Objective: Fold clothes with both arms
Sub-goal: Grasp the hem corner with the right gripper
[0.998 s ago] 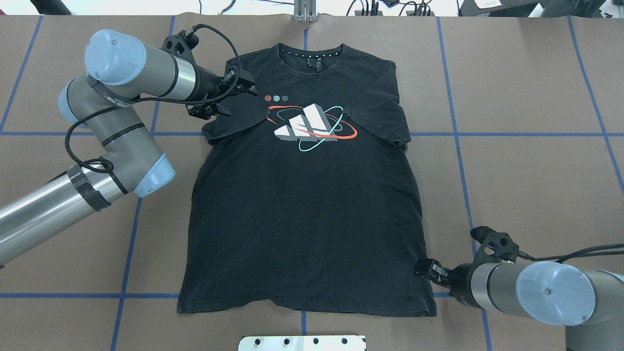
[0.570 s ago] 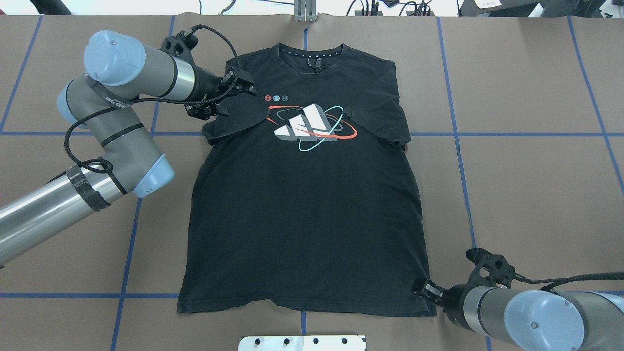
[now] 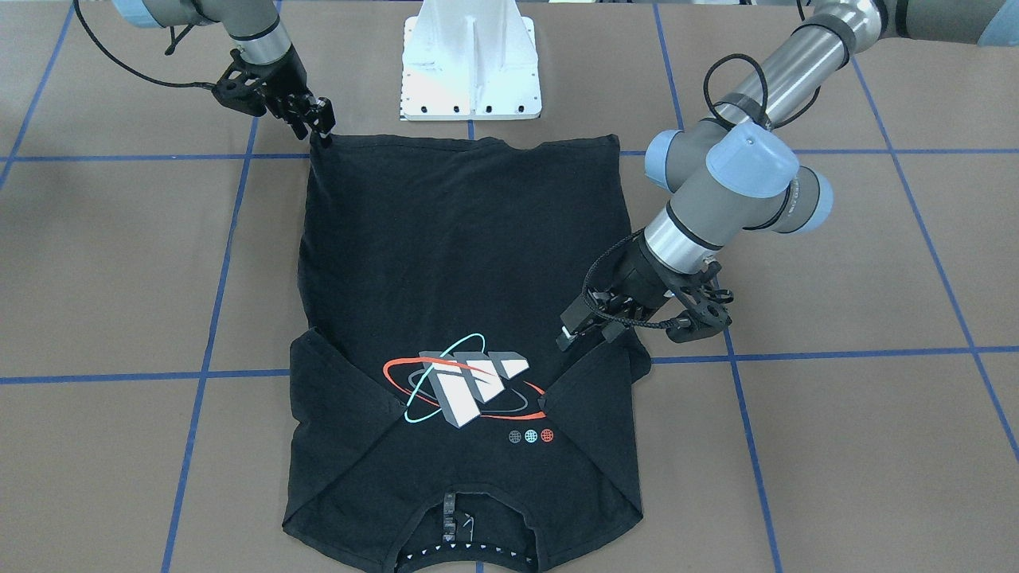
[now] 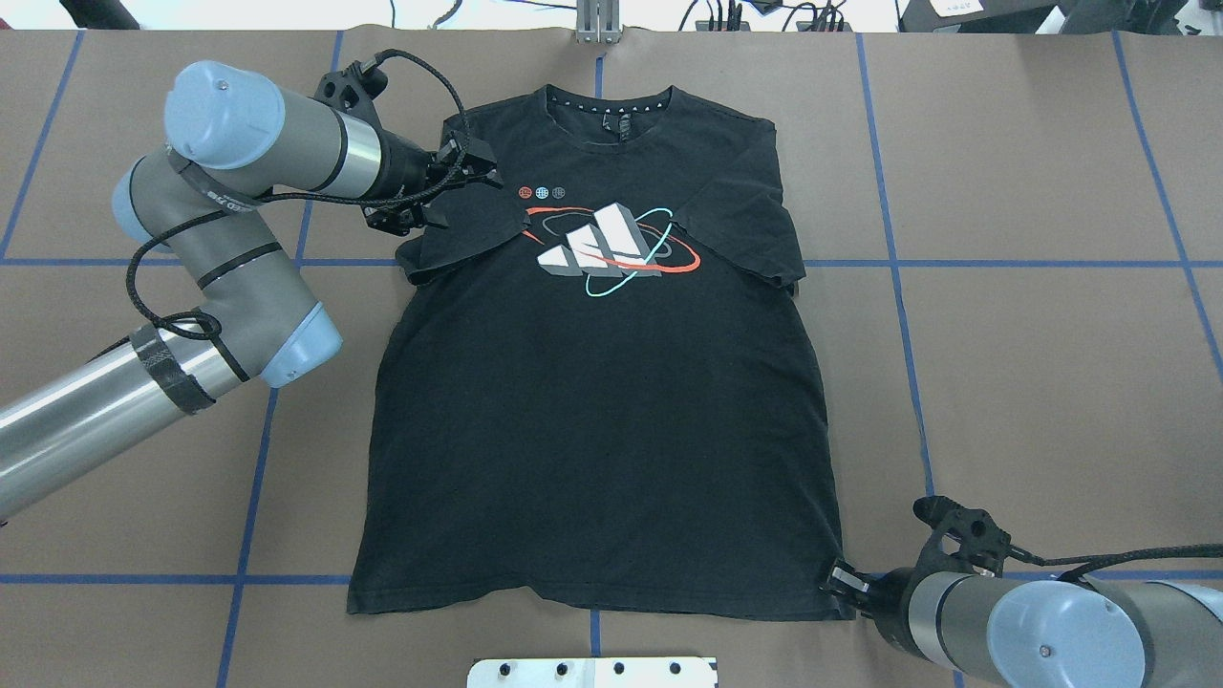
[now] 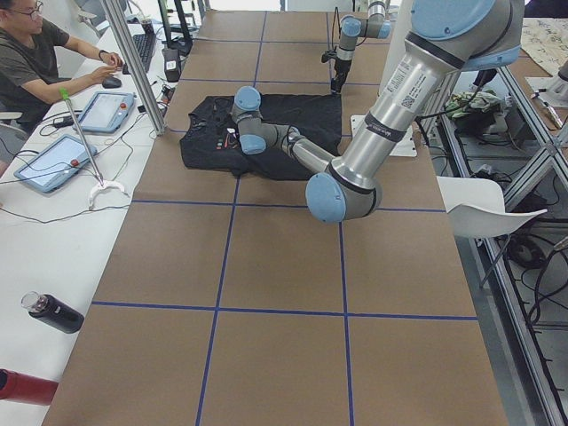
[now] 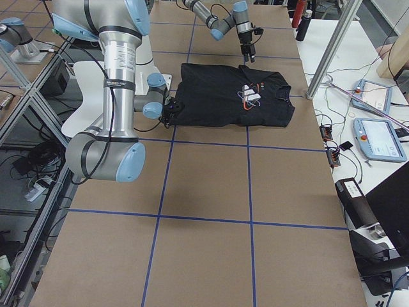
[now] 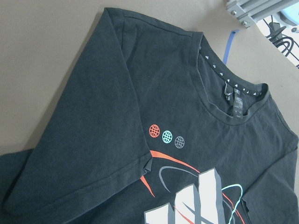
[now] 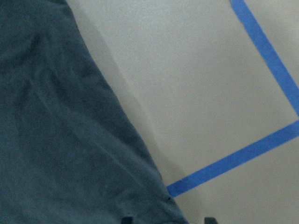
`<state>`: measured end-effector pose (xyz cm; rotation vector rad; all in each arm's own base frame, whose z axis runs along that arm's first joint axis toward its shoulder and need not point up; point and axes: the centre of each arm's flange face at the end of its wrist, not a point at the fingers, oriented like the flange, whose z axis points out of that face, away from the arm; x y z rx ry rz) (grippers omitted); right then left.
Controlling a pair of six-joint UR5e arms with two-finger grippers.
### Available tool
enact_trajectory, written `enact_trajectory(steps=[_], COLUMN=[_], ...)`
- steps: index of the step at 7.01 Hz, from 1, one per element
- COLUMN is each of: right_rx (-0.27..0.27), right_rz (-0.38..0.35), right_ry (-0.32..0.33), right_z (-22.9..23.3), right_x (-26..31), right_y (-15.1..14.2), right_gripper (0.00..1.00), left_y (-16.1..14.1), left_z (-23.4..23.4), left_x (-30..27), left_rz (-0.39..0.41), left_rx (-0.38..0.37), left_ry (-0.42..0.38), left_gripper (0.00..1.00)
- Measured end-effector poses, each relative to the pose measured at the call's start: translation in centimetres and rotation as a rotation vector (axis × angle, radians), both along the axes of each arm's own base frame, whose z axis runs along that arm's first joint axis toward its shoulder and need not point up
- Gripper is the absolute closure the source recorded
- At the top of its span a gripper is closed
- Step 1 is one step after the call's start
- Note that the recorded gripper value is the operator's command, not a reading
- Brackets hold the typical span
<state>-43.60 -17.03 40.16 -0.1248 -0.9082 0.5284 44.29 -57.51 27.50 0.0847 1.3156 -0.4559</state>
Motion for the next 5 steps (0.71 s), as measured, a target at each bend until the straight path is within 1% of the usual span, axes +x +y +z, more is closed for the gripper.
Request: enact_trajectory(steps=[2, 3, 4, 5], right_rx=[-0.001, -0.002, -0.002, -0.005], right_rz=[-0.007, -0.011, -0.014, -0.014], right_ry=[0.004, 0.005, 0.006, 0.006], right_z=[0.16, 0.21, 0.26, 0.3], right_x=[-0.09, -0.17, -0.22, -0.24], right_y=[0.3, 0.47, 0.62, 0.72], right_gripper=[0.41, 0.44, 0.54, 0.71], left_y=[0.02, 0.03, 0.01, 0.0], left_z=[0.01, 0.01, 0.03, 0.04], left_x=[0.03, 0.04, 0.04, 0.02], left_rz=[0.0, 0.0, 0.0, 0.0], left_rx=[0.0, 0.0, 0.001, 0.001], left_ry=[0.001, 0.001, 0.001, 0.002], left_gripper=[0.06, 0.06, 0.06, 0.06])
